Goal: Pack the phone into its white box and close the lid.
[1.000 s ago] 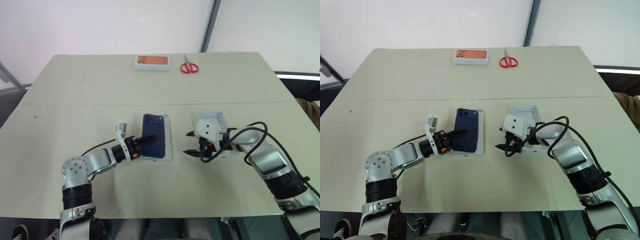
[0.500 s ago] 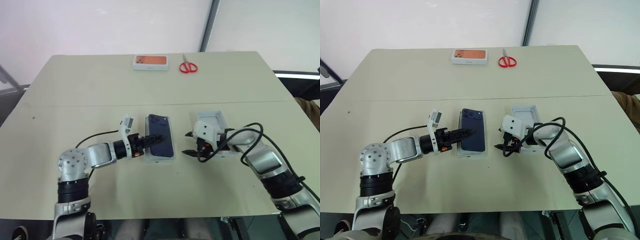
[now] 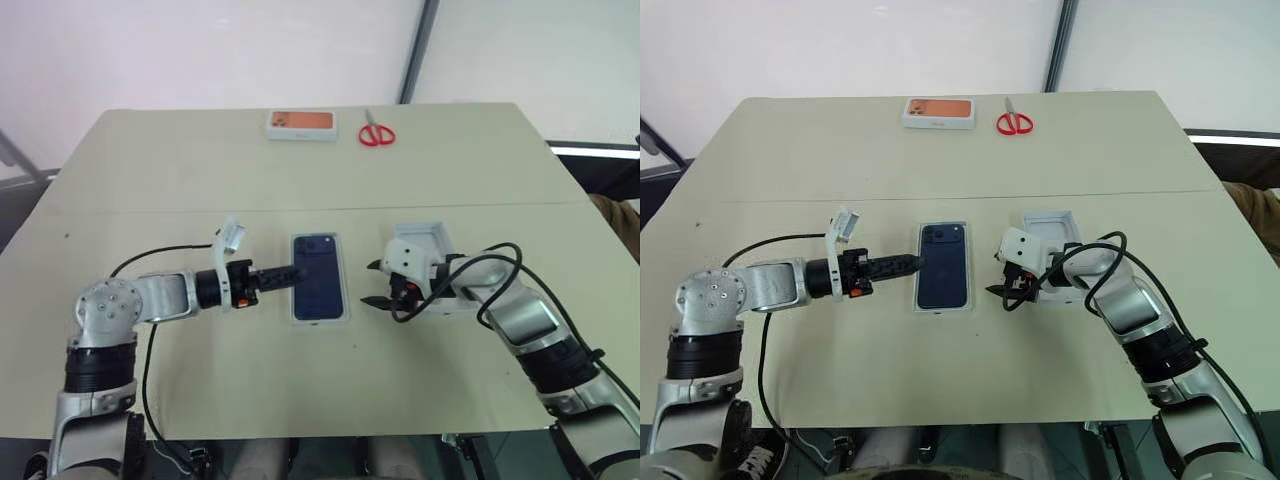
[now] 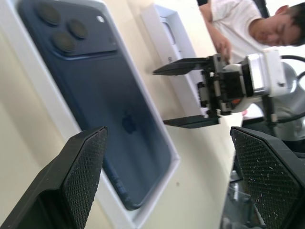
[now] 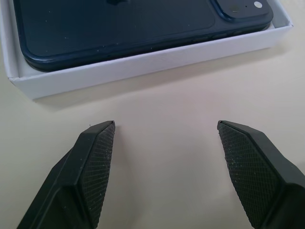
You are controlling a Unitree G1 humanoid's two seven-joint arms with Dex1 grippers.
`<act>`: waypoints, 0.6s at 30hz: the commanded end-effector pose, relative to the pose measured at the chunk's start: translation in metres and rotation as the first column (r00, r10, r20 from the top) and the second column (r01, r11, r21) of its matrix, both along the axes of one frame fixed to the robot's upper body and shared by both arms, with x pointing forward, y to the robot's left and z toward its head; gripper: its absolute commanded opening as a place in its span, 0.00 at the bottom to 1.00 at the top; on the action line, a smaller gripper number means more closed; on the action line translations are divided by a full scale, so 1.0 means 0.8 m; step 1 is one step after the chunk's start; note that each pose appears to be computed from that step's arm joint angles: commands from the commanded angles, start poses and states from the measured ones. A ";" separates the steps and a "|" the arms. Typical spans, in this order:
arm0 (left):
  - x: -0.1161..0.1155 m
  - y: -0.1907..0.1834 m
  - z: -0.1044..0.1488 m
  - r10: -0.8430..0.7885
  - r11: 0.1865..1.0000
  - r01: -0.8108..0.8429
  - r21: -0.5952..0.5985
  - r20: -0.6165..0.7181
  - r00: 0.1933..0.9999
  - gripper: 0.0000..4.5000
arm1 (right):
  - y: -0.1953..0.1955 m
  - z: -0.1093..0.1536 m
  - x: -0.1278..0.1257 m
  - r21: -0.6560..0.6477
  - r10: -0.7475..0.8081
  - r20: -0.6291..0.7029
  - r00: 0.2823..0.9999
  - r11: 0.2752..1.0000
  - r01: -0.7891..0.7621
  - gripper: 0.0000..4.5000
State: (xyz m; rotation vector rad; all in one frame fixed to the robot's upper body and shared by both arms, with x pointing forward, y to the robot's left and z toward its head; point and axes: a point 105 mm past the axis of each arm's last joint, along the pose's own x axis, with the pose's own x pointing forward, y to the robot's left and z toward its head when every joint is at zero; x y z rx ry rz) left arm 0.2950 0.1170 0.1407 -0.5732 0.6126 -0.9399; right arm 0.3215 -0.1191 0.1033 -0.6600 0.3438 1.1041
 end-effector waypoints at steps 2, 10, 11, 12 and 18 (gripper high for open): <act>0.026 0.034 -0.003 0.137 0.986 -0.142 0.085 0.060 0.989 0.69 | 0.004 0.017 0.003 0.047 0.009 0.038 0.999 0.999 -0.011 0.61; 0.026 0.038 -0.040 0.113 0.956 -0.133 0.263 0.087 0.990 0.01 | 0.013 0.006 0.018 0.020 -0.023 0.102 0.995 1.000 0.021 0.00; 0.025 0.036 -0.054 0.089 0.936 -0.118 0.333 0.103 0.991 0.01 | 0.016 0.005 0.018 0.021 -0.021 0.105 0.994 1.000 0.019 0.00; 0.026 0.034 -0.067 0.067 0.911 -0.112 0.397 0.124 0.990 0.01 | 0.019 0.003 0.018 0.019 -0.019 0.109 0.994 1.000 0.017 0.00; 0.027 -0.014 -0.073 0.010 0.947 -0.047 0.319 0.116 0.993 0.01 | 0.023 -0.001 0.018 0.013 -0.015 0.112 0.994 1.000 0.014 0.00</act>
